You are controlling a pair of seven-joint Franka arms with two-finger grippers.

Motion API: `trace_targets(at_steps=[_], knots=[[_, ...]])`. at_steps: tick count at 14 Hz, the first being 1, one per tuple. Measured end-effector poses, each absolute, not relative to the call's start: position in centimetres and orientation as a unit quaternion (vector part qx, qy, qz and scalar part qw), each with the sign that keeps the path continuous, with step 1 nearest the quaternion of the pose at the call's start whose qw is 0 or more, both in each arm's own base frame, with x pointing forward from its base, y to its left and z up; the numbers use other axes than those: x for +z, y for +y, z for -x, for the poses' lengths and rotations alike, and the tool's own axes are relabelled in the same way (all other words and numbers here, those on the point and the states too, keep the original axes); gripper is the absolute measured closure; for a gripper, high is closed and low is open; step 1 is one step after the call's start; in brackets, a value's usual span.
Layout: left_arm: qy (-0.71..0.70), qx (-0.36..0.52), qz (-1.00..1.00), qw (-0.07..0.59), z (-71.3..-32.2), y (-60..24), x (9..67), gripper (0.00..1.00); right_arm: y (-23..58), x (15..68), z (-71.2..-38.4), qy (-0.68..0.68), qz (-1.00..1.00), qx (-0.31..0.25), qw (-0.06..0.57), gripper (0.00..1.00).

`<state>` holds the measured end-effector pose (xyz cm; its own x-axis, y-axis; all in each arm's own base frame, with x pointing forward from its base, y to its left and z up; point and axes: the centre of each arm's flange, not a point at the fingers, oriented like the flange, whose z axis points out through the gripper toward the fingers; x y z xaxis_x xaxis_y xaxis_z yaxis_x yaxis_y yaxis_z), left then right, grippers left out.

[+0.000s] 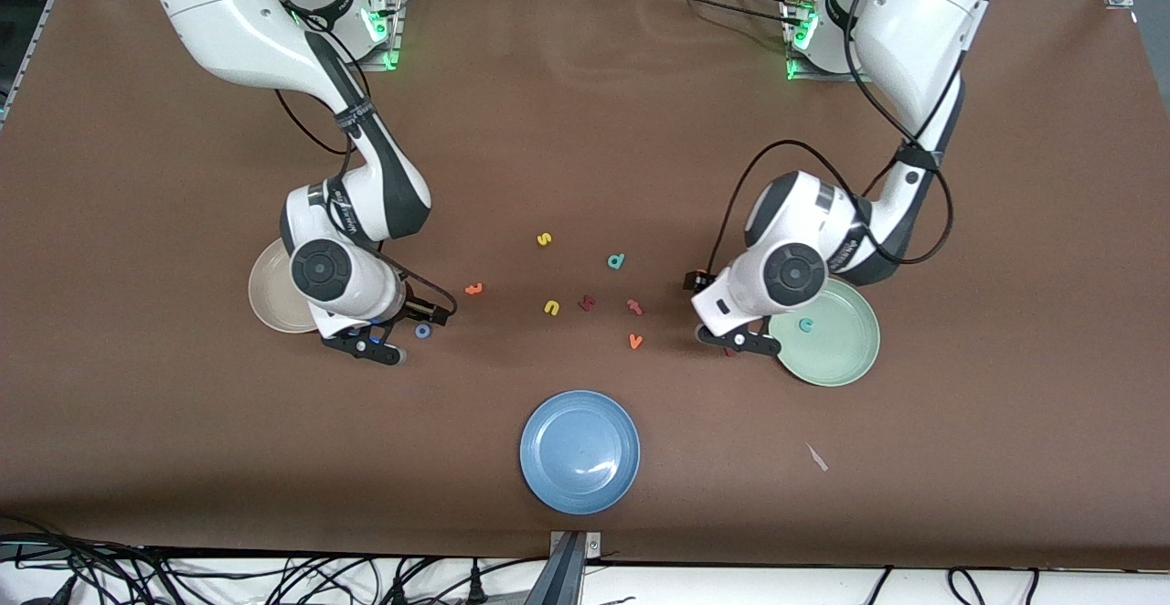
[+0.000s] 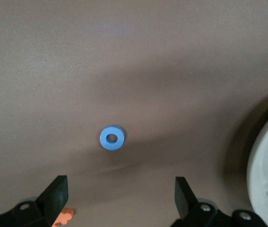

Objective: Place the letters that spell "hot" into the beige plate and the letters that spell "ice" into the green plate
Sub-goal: 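Grasp the blue o with the right gripper while the left gripper grasps orange e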

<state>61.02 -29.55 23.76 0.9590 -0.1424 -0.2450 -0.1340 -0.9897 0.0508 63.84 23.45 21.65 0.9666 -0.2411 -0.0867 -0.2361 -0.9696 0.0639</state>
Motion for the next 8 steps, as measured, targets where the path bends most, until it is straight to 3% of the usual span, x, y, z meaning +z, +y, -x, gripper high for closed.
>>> trace_targets(at_steps=[1, 4, 6, 8], knots=[[-0.068, -0.128, -0.989, 0.014, -60.4, -30.1, 23.3, 0.04, 23.4, 21.4, -64.0, -0.105, -0.993, -0.042, 0.033, 0.0], [-0.067, -0.122, -0.99, 0.015, -59.1, -30.5, 21.7, 0.31, 24.0, 20.9, -64.2, -0.057, -0.997, -0.02, 0.039, 0.0], [-0.066, -0.107, -0.992, 0.02, -58.4, -30.3, 20.2, 0.4, 24.5, 20.4, -64.4, -0.046, -0.998, -0.007, 0.032, 0.0], [-0.063, -0.105, -0.992, 0.021, -57.4, -30.2, 18.8, 0.4, 24.6, 20.2, -64.7, -0.046, -0.999, 0.005, 0.024, 0.0]])
